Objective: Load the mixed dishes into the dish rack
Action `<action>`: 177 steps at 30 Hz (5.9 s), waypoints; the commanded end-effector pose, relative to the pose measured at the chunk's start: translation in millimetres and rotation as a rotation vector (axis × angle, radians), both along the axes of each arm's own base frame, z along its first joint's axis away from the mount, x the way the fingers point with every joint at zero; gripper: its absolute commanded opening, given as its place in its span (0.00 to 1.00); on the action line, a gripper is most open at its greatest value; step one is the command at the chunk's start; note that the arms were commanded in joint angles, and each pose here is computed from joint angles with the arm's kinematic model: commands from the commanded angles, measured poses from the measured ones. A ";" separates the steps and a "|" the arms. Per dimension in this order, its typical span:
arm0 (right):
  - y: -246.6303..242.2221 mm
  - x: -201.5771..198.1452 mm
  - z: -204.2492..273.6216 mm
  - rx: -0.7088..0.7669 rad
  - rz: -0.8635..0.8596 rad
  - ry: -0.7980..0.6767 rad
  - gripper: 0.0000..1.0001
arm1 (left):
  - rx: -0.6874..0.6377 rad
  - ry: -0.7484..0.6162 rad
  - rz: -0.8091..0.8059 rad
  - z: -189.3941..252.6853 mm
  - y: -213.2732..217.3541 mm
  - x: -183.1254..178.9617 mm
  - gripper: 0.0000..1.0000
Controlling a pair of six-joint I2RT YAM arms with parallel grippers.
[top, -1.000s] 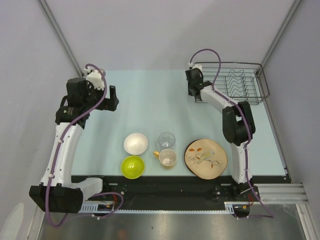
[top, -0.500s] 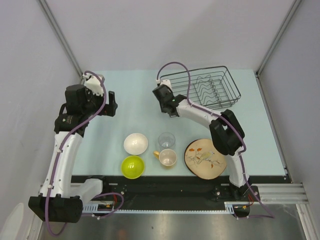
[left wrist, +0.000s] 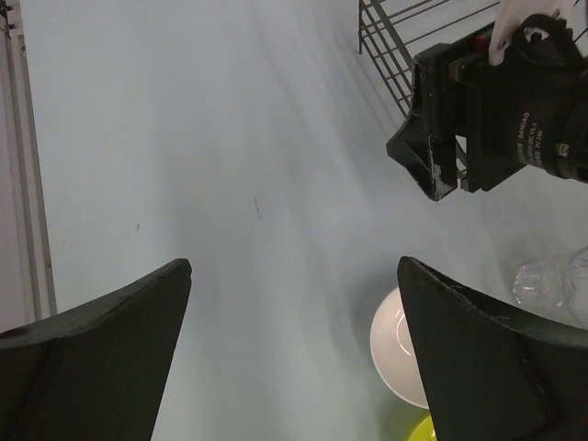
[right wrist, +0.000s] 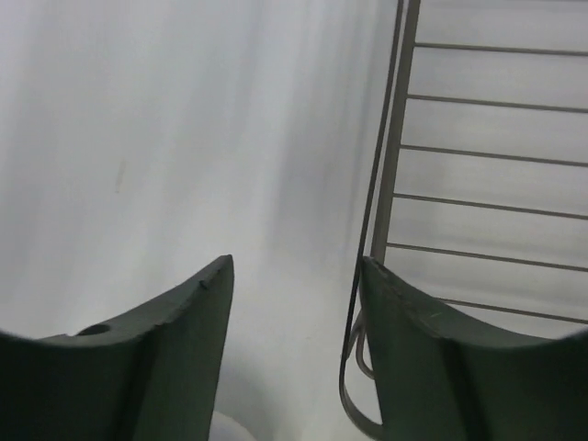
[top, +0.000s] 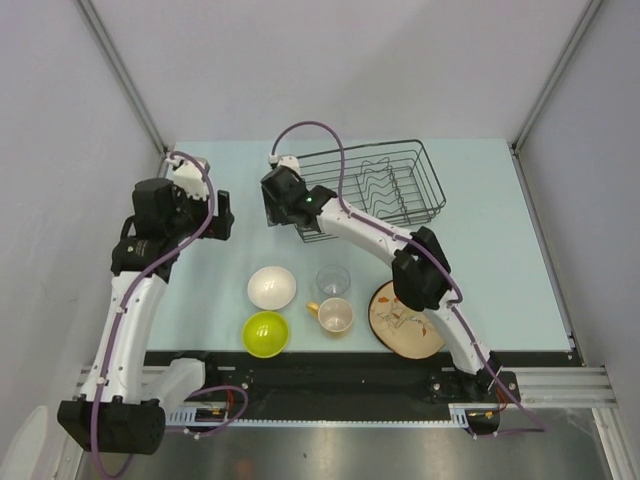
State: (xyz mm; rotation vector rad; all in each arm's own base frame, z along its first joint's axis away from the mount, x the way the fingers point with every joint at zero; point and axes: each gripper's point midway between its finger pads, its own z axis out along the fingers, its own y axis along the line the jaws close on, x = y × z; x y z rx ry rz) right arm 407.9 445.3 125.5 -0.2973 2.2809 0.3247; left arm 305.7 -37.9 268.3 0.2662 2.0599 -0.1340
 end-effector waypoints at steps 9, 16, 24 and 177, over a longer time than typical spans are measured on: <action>-166.1 70.7 169.9 0.191 -0.246 -0.220 0.66 | -0.101 0.084 -0.062 -51.8 -39.0 48.7 1.00; -329.8 93.2 130.7 0.023 -0.488 -0.193 0.65 | -0.108 0.176 -0.122 -78.1 -101.1 98.7 1.00; -385.2 90.5 77.0 -0.075 -0.573 -0.123 0.65 | -0.123 0.159 -0.130 -74.9 -119.2 136.6 1.00; -98.0 -139.2 229.3 1.224 0.464 0.333 0.00 | -0.914 0.079 -0.821 108.1 -162.5 -71.2 1.00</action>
